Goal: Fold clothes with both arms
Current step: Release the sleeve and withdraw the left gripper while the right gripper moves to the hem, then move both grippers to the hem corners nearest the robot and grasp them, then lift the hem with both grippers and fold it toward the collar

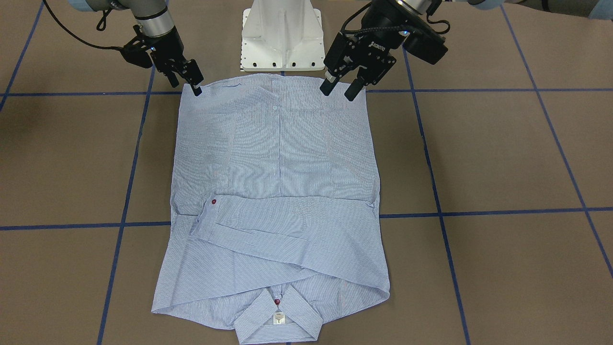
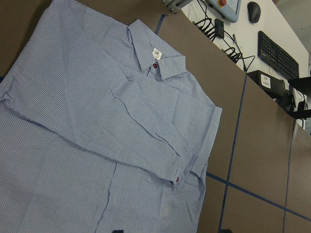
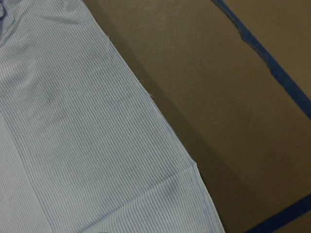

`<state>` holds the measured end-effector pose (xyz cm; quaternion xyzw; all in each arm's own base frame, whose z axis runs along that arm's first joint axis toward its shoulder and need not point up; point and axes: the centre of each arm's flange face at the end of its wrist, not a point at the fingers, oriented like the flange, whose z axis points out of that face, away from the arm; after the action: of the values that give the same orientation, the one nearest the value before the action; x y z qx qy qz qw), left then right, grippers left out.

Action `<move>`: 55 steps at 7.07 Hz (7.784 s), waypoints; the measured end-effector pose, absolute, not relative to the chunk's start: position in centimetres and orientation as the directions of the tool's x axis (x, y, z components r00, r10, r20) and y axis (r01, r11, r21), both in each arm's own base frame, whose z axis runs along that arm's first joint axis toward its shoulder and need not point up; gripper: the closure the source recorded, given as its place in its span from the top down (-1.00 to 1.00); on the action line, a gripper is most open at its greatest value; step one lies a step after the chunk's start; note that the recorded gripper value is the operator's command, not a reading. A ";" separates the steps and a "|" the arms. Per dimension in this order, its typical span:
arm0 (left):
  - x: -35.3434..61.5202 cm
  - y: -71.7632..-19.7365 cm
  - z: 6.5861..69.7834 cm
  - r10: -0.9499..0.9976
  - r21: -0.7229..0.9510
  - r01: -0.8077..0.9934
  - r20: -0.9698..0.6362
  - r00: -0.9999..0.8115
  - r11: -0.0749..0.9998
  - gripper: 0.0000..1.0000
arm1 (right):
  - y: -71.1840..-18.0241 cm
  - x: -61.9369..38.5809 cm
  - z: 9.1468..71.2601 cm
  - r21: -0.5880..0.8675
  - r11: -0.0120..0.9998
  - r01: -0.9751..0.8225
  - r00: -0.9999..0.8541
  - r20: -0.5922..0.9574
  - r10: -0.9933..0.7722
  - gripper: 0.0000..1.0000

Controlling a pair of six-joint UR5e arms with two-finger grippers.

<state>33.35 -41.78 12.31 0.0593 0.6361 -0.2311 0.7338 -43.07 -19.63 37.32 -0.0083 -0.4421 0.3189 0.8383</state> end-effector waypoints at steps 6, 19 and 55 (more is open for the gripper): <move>34.5 -41.3 12.7 -0.266 -0.199 0.443 -0.959 0.095 0.874 0.45 | -17.6 -44.4 38.3 -0.281 0.797 -0.534 0.432 0.720 0.543 -0.98; 43.4 -22.2 32.9 -0.445 -0.293 0.361 -0.757 0.479 0.886 0.20 | -17.2 -43.3 36.3 -0.308 0.802 -0.511 0.407 0.735 0.542 -1.00; 35.0 -54.1 27.2 -0.478 -0.313 0.512 -0.848 0.229 0.800 -1.00 | -53.2 -31.9 26.0 -0.289 0.732 -0.617 0.401 0.685 0.608 -1.00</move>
<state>35.04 -54.11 27.24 0.0156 0.5345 -0.3159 0.7838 -31.85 -53.21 25.97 0.0054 -0.4070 0.3658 0.8370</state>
